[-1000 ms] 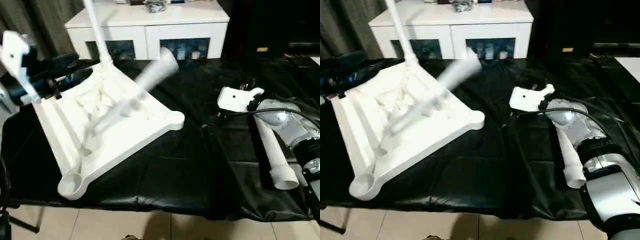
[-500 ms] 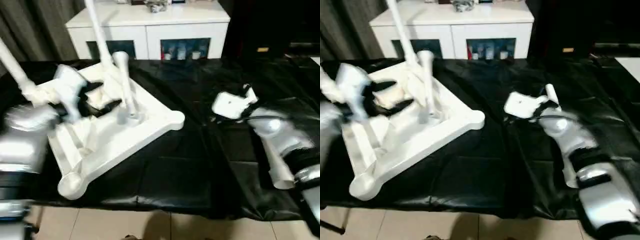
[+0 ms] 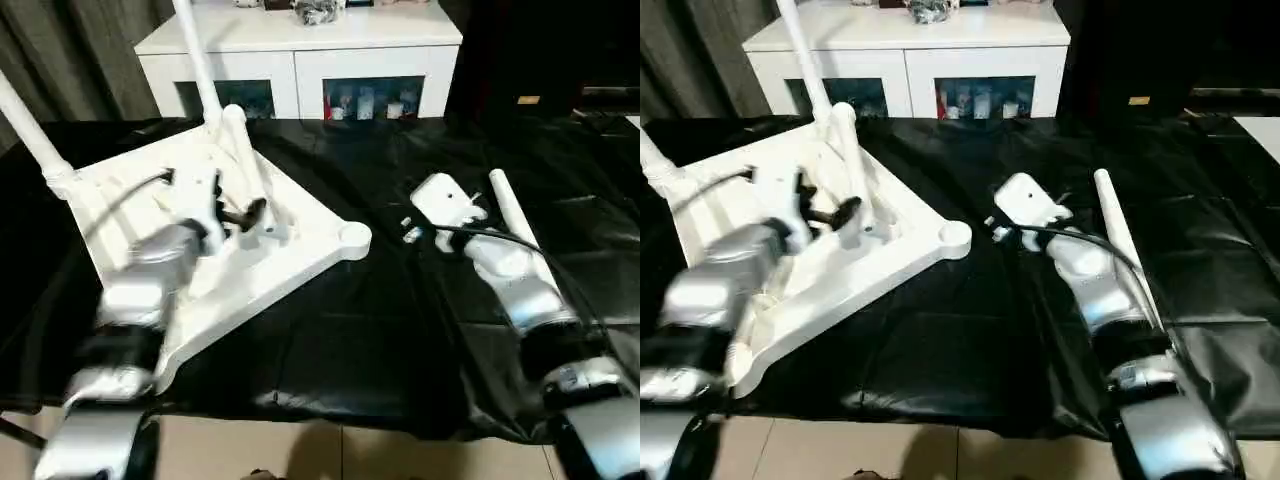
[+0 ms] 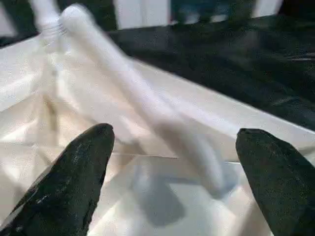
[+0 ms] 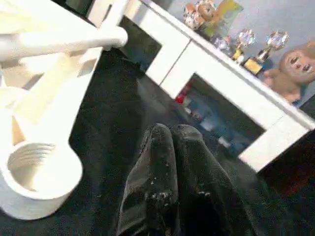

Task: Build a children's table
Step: Insert table leg to table base

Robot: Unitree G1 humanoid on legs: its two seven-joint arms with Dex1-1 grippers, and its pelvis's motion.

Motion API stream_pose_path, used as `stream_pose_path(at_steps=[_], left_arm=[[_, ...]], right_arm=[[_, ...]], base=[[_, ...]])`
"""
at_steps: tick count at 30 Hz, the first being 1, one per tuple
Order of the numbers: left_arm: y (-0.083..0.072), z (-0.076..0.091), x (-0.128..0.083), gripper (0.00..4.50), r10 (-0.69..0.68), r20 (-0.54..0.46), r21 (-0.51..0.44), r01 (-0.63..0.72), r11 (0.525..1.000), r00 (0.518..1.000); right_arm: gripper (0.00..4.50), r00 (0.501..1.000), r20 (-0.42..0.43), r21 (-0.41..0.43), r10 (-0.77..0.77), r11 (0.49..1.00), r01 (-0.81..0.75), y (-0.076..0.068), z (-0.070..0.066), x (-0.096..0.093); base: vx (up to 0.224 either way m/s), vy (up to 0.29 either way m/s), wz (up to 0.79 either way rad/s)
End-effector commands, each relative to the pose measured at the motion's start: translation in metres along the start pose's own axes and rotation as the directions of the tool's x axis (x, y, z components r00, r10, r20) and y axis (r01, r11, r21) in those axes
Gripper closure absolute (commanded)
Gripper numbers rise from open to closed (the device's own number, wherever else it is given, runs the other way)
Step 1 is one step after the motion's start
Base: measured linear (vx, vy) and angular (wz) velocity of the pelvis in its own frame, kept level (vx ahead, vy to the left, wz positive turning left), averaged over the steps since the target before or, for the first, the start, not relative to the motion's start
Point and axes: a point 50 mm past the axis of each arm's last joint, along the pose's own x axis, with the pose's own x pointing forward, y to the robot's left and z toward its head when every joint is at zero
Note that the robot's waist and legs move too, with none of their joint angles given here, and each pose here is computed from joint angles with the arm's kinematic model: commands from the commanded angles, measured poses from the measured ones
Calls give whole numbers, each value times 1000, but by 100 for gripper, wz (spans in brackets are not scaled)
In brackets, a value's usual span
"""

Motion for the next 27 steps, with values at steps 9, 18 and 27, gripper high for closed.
stream_pose_path(at_steps=[9, 18, 27], left_arm=[[-29, 24, 31, 8, -51, 10, -120, 52, 991, 999], [-21, 1, 33, 8, 78, -173, 60, -69, 996, 982], [-25, -11, 33, 8, 47, -230, 24, -43, 999, 972]], right_arm=[[442, 997, -82, 236, -9, 971, 28, 22, 3, -2], [442, 992, -124, 225, 2, 974, 26, 26, 7, -12], [442, 984, -152, 245, 97, 968, -57, 32, 14, -17]], base=[[0, 0, 0], [0, 0, 0], [0, 0, 0]])
